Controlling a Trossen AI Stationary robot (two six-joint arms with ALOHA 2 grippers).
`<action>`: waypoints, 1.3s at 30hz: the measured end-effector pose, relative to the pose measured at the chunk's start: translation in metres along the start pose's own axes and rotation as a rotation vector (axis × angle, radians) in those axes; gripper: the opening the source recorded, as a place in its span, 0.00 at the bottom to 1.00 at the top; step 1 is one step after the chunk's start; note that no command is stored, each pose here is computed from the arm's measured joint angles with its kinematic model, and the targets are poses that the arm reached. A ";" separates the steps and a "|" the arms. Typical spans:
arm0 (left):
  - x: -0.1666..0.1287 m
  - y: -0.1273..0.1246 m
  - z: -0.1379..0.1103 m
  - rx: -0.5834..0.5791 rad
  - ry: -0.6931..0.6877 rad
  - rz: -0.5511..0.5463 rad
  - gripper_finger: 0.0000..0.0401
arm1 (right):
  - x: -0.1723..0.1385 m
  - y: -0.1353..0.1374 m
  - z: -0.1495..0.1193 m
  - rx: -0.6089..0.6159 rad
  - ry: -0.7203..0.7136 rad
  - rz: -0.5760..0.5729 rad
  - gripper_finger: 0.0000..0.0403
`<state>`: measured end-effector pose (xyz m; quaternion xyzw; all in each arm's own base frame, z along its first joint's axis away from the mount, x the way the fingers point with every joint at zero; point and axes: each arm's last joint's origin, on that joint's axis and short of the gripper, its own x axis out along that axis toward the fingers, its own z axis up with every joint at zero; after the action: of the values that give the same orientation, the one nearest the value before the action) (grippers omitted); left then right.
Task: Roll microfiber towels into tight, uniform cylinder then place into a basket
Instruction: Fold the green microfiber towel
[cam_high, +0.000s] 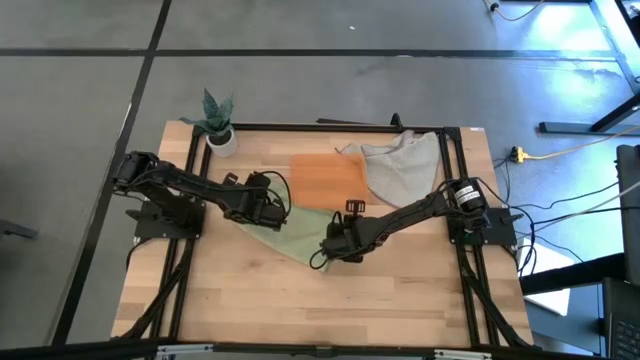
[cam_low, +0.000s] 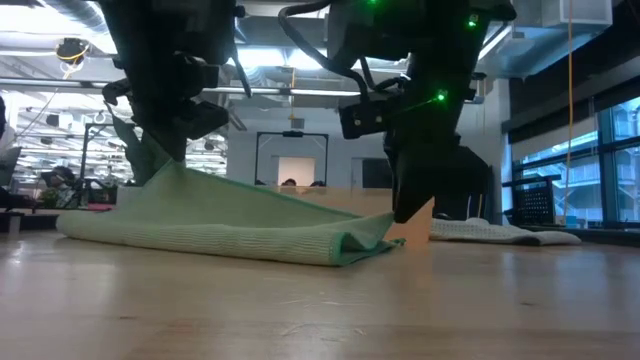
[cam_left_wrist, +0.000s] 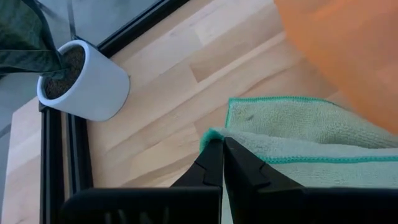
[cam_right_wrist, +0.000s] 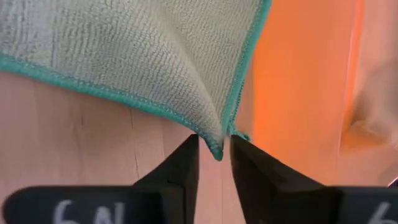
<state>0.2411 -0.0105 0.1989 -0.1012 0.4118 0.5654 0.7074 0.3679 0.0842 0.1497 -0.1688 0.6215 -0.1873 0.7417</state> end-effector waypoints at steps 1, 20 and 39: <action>0.000 0.000 0.000 0.000 0.000 0.000 0.00 | 0.000 0.000 0.000 0.001 0.000 0.000 0.27; 0.011 0.005 0.008 0.031 0.090 0.014 0.15 | 0.000 -0.001 0.000 0.006 0.001 0.000 0.47; -0.017 -0.015 -0.023 0.180 0.229 -0.198 0.18 | -0.036 -0.005 0.036 0.113 -0.126 0.230 0.47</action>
<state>0.2427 -0.0419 0.1914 -0.1412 0.5269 0.4385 0.7142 0.3970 0.0977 0.1891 -0.0661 0.5772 -0.1249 0.8043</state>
